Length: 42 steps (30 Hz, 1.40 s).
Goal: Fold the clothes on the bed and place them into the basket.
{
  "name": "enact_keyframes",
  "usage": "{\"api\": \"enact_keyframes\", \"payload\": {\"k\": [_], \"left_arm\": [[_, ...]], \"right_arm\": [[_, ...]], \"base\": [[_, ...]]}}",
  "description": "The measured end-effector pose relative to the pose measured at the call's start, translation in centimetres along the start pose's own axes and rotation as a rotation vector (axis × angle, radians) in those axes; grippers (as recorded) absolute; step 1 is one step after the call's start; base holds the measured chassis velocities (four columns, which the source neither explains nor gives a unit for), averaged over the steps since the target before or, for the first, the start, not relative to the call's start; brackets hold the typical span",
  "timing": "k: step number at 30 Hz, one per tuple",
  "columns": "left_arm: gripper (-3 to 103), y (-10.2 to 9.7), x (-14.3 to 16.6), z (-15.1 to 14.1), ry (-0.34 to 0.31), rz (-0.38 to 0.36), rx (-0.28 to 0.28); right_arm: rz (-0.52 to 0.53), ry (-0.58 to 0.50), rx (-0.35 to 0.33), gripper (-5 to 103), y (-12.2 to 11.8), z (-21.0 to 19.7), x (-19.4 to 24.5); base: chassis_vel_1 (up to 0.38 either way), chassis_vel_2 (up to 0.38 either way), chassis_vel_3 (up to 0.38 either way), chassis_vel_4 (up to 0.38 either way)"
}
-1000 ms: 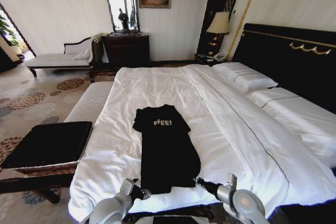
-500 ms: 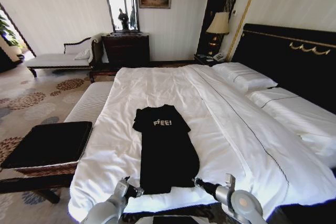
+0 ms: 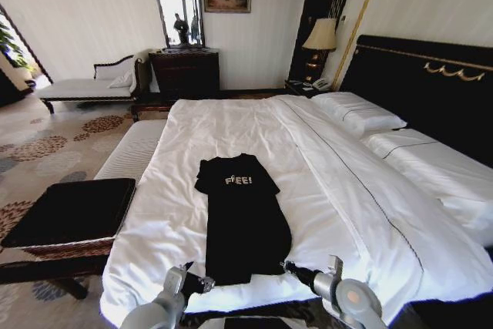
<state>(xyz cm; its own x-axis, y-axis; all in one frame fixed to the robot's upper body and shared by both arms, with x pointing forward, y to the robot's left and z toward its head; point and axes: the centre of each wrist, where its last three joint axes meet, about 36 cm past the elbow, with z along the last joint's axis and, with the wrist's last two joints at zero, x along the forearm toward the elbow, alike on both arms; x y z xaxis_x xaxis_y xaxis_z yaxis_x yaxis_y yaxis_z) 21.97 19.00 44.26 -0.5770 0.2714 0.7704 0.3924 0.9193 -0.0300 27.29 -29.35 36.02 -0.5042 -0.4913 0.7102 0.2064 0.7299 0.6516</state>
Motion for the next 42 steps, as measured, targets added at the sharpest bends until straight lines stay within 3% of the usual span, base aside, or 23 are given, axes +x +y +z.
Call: {"api": "enact_keyframes", "payload": {"k": [6,10,15,19,23,31,37,42], "left_arm": [[89,-0.1,-1.8,-0.3,0.026,0.033,-0.066],[93,-0.3,-2.9,0.3,0.043,0.019,-0.101],[89,-0.8,-3.7,1.2,0.057,0.002,-0.149],[87,0.4,-3.3,1.4,0.040,-0.078,-0.200],[86,1.3,-2.1,1.4,0.009,-0.154,-0.203],[86,1.0,0.6,3.0,0.023,-0.219,-0.184],[86,0.5,1.6,2.5,0.003,-0.197,-0.148],[86,0.0,2.0,2.7,0.029,-0.166,-0.124]], "right_arm": [[-0.008,-0.004,0.005,2,0.3,-0.4,-0.3],[-0.013,-0.006,0.004,2,0.5,-0.4,-0.3],[-0.021,-0.009,0.005,2,0.7,-0.4,-0.3],[-0.024,-0.012,0.005,2,0.8,-0.5,-0.3],[-0.021,-0.012,-0.004,2,0.6,-0.4,-0.5],[-0.022,-0.011,-0.008,2,0.7,-0.1,-0.6],[-0.021,-0.011,-0.011,2,0.7,0.1,-0.7],[-0.022,-0.014,-0.006,2,0.7,0.0,-0.6]], "base": [[0.000,0.000,0.000,0.000],[0.000,0.000,0.000,0.000],[0.000,0.000,0.000,0.000],[0.000,0.000,0.000,0.000],[0.000,0.000,0.000,0.000],[0.000,0.000,0.000,0.000],[0.000,0.000,0.000,0.000],[0.000,0.000,0.000,0.000]]}}
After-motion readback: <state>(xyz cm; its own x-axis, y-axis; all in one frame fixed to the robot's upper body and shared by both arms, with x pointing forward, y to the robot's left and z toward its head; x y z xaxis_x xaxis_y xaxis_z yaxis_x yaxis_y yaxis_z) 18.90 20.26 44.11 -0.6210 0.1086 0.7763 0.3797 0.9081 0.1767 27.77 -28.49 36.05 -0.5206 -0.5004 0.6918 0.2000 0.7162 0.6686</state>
